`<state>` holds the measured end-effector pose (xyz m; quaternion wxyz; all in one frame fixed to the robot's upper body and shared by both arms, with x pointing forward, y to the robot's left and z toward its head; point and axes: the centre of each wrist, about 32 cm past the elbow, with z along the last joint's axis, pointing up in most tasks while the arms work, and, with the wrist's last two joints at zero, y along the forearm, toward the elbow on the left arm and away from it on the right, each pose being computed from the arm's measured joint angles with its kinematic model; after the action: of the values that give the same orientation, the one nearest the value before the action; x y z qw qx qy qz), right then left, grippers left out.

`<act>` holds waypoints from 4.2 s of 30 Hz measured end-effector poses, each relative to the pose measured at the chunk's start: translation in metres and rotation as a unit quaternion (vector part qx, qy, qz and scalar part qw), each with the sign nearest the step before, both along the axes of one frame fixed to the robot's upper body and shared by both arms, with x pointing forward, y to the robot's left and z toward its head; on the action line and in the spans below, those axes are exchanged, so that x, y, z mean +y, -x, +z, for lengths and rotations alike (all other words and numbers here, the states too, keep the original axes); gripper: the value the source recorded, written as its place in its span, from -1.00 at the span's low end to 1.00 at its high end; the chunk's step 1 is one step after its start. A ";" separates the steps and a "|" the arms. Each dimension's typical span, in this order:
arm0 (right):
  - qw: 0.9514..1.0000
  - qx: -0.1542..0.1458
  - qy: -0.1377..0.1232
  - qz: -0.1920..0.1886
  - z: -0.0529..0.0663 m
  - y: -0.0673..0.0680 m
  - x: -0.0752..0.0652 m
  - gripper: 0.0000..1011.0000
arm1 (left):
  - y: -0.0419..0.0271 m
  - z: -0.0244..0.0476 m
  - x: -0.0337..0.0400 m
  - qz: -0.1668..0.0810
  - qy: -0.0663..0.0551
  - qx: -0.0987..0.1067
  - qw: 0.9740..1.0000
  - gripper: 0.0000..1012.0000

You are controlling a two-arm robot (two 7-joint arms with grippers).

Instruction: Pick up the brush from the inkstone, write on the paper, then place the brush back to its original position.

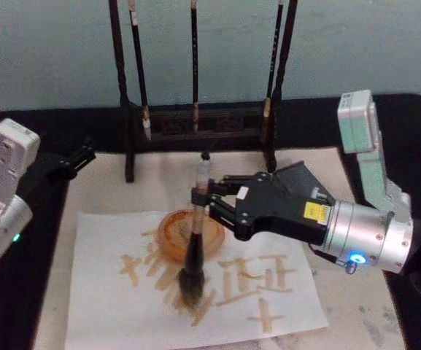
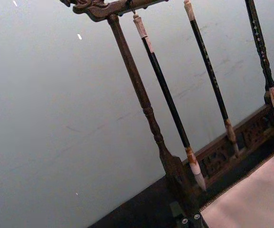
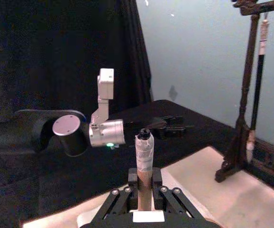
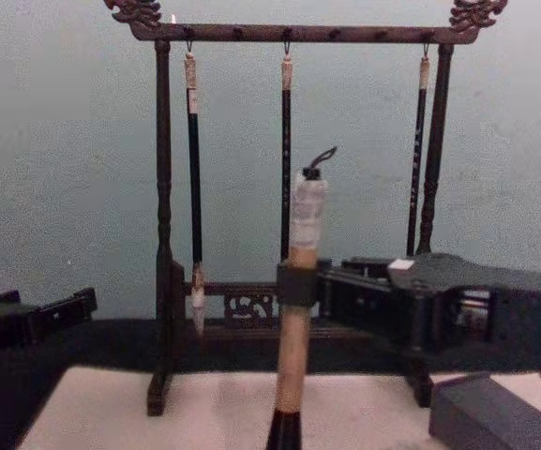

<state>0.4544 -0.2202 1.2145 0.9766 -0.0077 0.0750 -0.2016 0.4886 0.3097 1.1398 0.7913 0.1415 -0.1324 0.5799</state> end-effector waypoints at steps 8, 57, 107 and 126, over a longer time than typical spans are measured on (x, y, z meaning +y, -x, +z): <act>1.000 -0.001 0.002 -0.017 0.000 0.000 -0.010 -0.64 | 0.0000 0.0000 0.0000 0.000 0.000 0.000 1.000 0.98; 0.999 -0.028 -0.037 -0.003 0.016 0.006 -0.011 -0.64 | 0.0000 0.0000 0.0000 0.000 0.000 0.000 1.000 0.98; 0.997 -0.005 -0.038 -0.060 -0.004 0.001 -0.045 -0.64 | 0.0000 0.0000 0.0000 0.000 0.000 0.000 1.000 0.98; 0.997 -0.024 -0.068 -0.033 0.010 -0.002 -0.027 -0.64 | 0.0000 0.0000 0.0000 0.000 0.000 0.000 1.000 0.98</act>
<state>0.4568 -0.2470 1.2243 0.9691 0.0657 0.0654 -0.2287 0.4886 0.3097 1.1398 0.7913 0.1415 -0.1325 0.5799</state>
